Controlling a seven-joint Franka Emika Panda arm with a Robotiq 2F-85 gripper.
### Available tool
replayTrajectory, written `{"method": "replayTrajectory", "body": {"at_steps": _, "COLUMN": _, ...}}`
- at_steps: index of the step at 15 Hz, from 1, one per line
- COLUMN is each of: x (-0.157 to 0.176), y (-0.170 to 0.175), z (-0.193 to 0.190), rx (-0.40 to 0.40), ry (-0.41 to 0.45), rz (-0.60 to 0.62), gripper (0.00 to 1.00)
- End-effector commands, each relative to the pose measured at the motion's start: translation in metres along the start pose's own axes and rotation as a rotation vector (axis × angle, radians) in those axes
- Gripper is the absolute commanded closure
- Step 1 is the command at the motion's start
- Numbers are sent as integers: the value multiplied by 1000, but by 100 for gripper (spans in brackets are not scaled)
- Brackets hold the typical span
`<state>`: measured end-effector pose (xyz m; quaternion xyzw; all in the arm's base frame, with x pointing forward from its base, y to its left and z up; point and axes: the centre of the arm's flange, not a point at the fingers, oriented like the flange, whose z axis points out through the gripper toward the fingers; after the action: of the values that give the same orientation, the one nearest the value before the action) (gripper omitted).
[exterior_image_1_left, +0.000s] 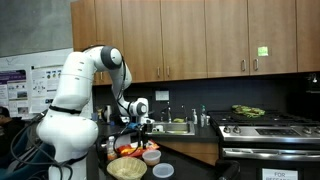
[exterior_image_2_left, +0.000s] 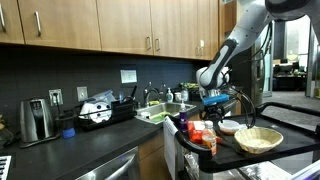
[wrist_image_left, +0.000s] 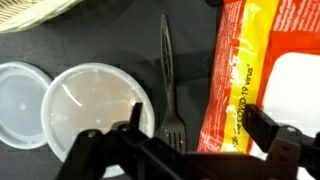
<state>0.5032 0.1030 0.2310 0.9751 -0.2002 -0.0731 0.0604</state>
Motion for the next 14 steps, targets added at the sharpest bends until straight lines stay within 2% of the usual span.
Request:
{"method": "replayTrajectory", "body": {"at_steps": 1, "x": -27, "y": 12, "z": -7, "rx": 46, "ry": 9, "rz": 6, "gripper": 0}}
{"method": "replayTrajectory", "body": {"at_steps": 13, "x": -46, "y": 32, "z": 20, "rx": 96, "ry": -32, "rz": 54, "gripper": 1}}
{"method": "replayTrajectory", "body": {"at_steps": 14, "x": -47, "y": 33, "z": 23, "rx": 100, "ry": -39, "rz": 54, "gripper": 13}}
